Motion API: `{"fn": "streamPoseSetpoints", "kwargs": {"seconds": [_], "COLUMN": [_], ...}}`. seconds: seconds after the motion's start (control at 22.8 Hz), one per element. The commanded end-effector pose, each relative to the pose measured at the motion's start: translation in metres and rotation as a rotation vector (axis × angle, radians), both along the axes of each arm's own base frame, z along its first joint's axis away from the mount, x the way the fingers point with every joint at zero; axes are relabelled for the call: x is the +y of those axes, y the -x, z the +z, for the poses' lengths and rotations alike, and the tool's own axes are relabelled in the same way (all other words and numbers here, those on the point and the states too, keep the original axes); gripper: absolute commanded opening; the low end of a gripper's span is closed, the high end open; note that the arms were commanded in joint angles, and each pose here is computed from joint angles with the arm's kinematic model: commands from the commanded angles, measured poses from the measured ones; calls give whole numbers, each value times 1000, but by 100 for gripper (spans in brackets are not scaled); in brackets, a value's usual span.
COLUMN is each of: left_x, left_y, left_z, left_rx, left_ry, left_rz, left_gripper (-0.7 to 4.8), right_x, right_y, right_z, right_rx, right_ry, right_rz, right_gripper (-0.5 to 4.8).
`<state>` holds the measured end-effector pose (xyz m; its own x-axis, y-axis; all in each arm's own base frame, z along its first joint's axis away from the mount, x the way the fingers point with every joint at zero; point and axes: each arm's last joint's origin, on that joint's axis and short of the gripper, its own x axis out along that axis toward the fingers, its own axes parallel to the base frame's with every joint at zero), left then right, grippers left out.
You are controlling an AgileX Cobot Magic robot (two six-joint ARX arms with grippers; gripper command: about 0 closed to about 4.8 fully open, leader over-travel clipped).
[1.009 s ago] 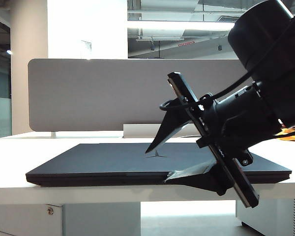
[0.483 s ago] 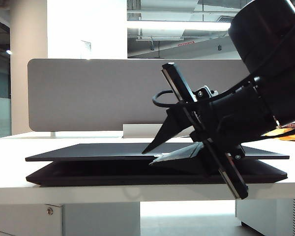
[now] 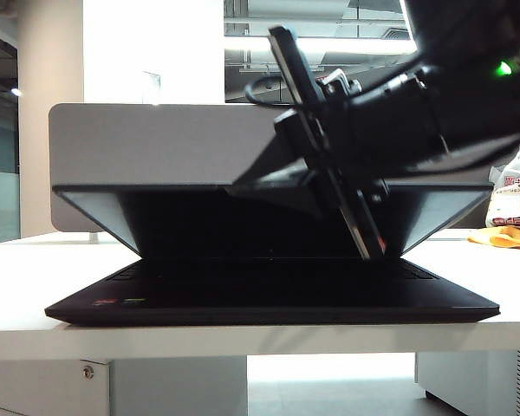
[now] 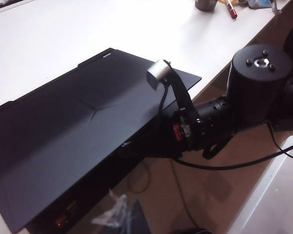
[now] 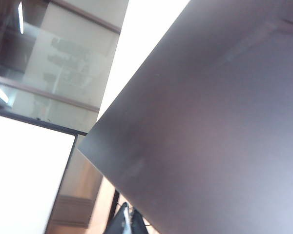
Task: Open the lid of the laptop and use the keypad to enter the password "123".
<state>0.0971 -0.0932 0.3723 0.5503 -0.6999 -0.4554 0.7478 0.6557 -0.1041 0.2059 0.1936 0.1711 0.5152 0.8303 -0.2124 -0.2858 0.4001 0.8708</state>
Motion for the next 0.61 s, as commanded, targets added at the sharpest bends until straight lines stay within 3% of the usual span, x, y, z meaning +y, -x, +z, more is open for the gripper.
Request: {"fn": "streamPoseSetpoints", "kwargs": {"seconds": [0.04, 0.35, 0.61], "left_x": [1, 1, 1], "left_y": [1, 1, 0], "left_z": [2, 1, 1], "left_rx": [-8, -11, -19], "left_ry": [2, -3, -16], "left_rz": [-2, -1, 13], "left_gripper": [-4, -4, -4], "right_x": [-1, -21, -21], "right_y": [-14, -41, -53], "right_z": [22, 27, 39], "right_rx": [-119, -113, -191], "right_ry": [-17, 120, 243], "right_rz": [-66, -115, -97], "right_gripper": [-9, -9, -9]}}
